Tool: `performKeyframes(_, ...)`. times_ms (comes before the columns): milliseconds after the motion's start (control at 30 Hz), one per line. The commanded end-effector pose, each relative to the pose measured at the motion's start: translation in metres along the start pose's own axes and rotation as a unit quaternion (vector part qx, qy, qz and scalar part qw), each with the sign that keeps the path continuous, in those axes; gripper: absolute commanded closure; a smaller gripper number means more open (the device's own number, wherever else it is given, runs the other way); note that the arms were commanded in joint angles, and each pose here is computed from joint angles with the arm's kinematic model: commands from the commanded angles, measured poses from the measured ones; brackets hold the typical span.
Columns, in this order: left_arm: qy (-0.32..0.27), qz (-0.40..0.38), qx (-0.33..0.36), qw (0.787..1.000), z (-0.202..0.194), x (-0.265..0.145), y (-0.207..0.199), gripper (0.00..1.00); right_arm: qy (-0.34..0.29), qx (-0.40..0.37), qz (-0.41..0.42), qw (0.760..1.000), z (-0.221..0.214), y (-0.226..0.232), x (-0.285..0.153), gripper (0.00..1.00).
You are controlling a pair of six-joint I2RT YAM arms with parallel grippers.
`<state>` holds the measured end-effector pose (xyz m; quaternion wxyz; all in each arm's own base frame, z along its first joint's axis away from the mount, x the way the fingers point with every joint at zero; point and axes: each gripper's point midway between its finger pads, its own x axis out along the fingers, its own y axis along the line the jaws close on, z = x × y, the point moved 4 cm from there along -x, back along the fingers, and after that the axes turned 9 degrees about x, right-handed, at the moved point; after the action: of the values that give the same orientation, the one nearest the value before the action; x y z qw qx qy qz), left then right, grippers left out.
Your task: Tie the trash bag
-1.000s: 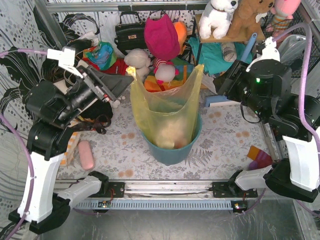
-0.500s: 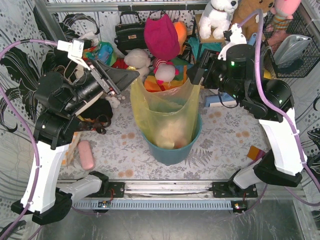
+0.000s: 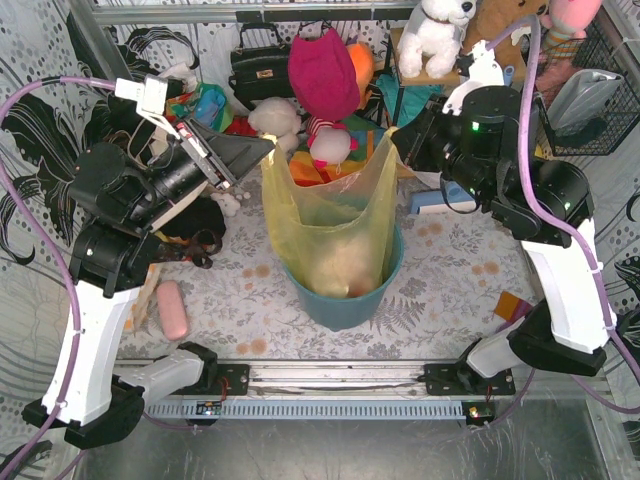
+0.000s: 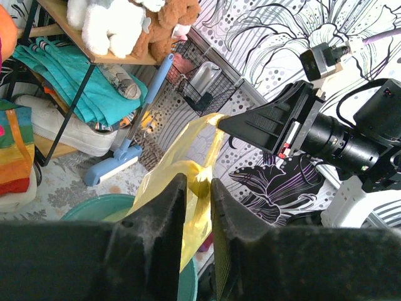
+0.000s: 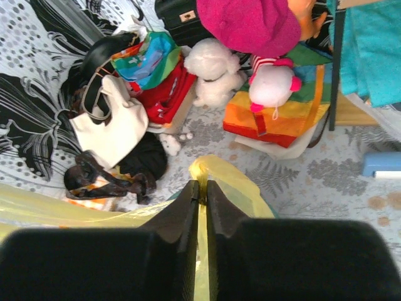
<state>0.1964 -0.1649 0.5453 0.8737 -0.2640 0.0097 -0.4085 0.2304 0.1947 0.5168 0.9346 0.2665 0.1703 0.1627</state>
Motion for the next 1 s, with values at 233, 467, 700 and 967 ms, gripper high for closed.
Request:
performKeyframes(233, -0.048, -0.047, 0.03, 0.997, 0.022, 0.005, -0.017, 1.0, -0.058, -0.016, 0.081, 0.995, 0.026, 0.024, -0.007, 1.0)
performKeyframes(467, -0.13, -0.039, 0.064, 0.989, 0.058, -0.009, -0.033, 1.0, -0.106, -0.007, 0.265, 0.958, 0.051, 0.073, -0.044, 1.0)
performKeyframes(700, -0.131, 0.015, 0.022, 0.991, 0.022, -0.018, 0.0, 1.0, -0.131, 0.026, 0.283, 0.95, 0.032, 0.045, -0.069, 1.0)
performKeyframes(967, -0.134, -0.152, 0.055, 0.978, -0.003, -0.041, -0.038, 1.0, -0.164, 0.04, 0.281, 0.945, 0.02, 0.019, -0.085, 1.0)
